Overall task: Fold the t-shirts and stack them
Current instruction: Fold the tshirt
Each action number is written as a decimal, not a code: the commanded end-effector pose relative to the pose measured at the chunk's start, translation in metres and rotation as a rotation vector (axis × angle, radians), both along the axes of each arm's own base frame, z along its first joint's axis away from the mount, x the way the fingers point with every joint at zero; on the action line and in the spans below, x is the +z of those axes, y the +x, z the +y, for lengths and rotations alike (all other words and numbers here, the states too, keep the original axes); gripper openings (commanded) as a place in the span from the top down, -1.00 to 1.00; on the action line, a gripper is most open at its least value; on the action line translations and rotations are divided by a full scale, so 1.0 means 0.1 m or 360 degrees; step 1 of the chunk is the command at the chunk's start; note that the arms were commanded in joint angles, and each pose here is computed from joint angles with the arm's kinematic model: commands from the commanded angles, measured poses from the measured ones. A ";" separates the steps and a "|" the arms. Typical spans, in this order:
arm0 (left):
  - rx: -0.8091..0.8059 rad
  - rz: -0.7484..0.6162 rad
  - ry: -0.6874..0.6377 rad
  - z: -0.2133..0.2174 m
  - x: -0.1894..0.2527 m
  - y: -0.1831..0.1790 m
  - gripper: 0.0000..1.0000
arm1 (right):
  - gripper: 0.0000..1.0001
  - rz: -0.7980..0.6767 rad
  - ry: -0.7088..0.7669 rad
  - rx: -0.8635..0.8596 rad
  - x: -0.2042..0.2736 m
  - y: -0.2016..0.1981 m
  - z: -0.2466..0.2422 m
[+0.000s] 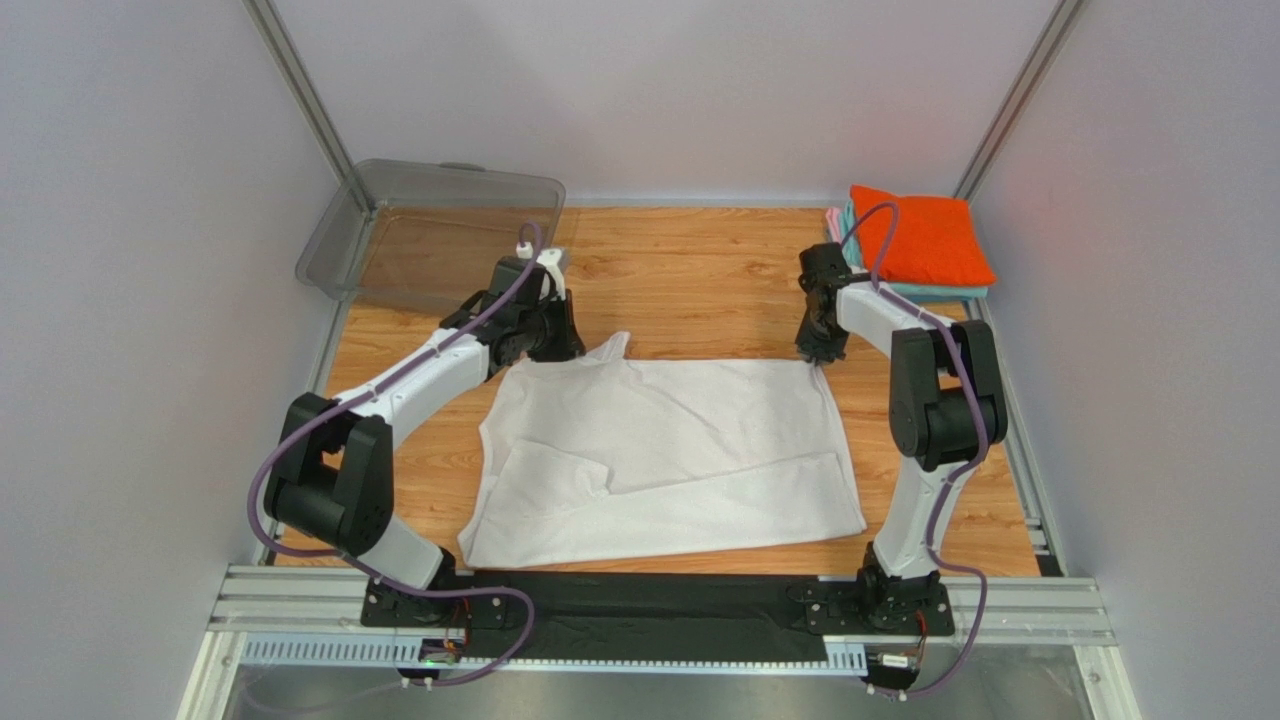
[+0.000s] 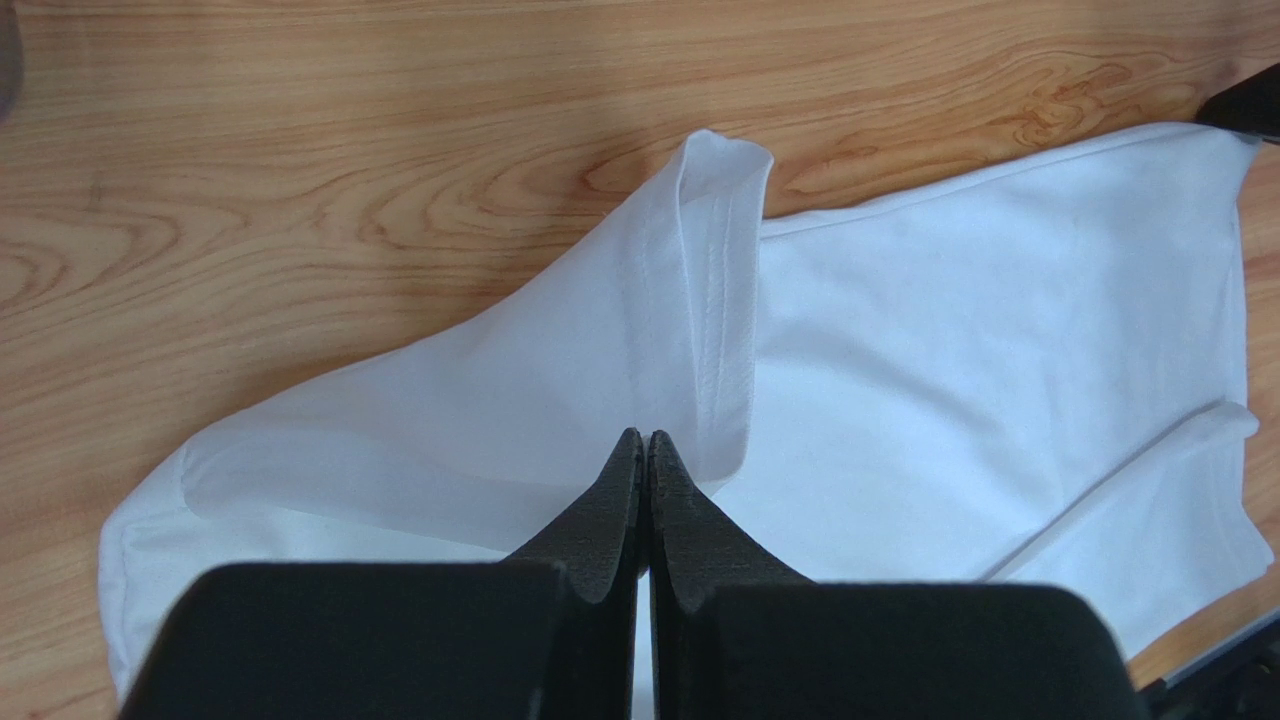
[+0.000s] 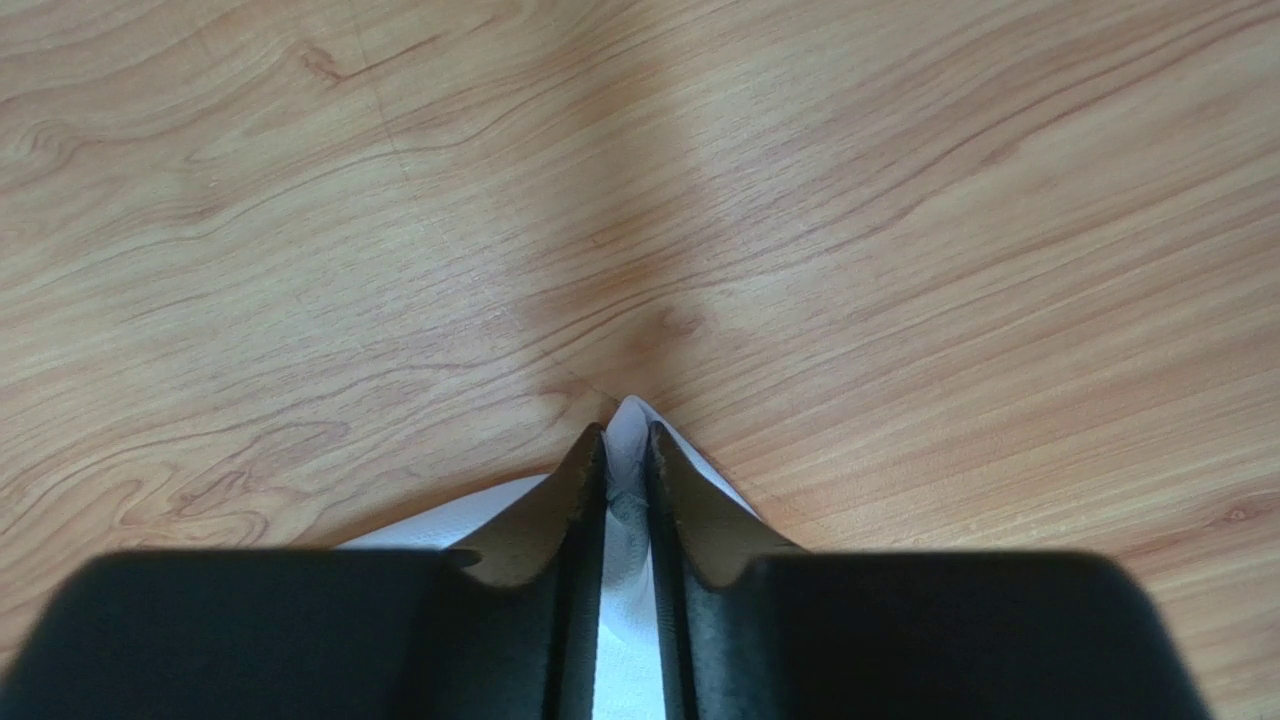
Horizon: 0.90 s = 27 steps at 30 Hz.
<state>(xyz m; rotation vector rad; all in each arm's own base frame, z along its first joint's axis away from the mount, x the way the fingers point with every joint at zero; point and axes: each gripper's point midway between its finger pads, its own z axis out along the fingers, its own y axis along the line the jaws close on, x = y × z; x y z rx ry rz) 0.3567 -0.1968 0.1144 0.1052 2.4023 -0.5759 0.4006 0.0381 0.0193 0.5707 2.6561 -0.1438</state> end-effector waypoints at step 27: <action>0.0158 -0.0143 -0.0375 0.27 0.39 -1.13 1.00 | 0.94 -0.0261 0.0022 0.0134 0.68 -0.45 0.09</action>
